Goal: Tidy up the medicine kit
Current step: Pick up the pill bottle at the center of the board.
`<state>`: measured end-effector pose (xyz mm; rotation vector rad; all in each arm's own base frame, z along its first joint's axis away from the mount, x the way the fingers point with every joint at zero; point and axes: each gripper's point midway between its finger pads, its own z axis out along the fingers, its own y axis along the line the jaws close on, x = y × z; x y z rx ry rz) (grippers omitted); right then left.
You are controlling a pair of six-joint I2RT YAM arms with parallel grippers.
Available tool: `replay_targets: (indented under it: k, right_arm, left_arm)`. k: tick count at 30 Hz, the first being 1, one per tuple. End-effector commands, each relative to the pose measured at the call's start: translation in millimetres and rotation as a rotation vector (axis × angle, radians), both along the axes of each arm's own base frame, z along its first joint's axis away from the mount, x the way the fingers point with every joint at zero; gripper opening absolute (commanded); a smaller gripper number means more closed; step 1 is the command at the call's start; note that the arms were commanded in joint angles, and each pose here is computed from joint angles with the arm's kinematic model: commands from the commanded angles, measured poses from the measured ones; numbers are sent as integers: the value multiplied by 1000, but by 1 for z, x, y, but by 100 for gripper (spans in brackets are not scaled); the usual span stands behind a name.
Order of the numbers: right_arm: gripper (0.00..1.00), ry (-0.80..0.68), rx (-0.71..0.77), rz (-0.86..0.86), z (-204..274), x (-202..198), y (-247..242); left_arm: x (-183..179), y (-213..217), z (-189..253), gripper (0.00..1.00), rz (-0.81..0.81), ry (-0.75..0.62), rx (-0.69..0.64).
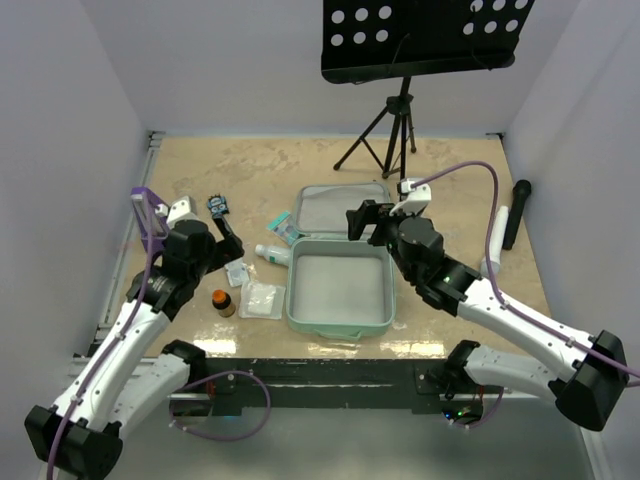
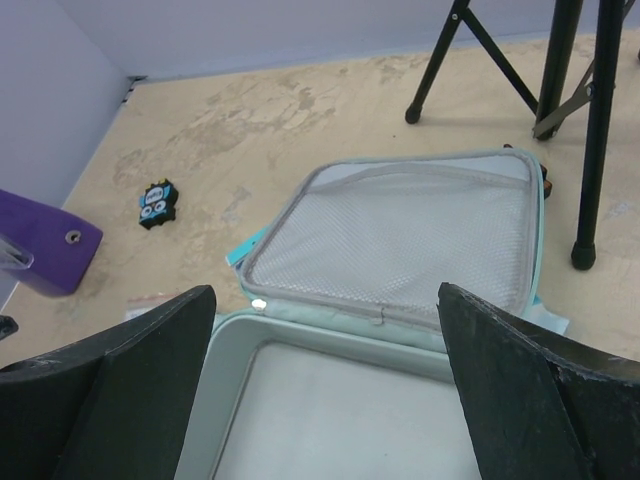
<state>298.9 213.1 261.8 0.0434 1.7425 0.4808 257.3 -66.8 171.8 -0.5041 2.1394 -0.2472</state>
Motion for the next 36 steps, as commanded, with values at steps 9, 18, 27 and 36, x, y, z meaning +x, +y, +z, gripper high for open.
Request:
replay_targets:
  k: [9, 18, 27, 36]
  right_arm:
    - [98, 6, -9, 69, 1, 4, 19]
    - [98, 22, -16, 71, -5, 3, 18]
    - [98, 31, -19, 74, -9, 0, 17]
    - [98, 39, -3, 78, -13, -5, 14]
  left_arm:
    - [-39, 3, -7, 100, 63, 93, -12]
    - [-59, 10, -42, 94, 187, 221, -40]
    - [-76, 12, -62, 84, 201, 336, 3]
    - [-84, 10, -75, 77, 209, 411, 85]
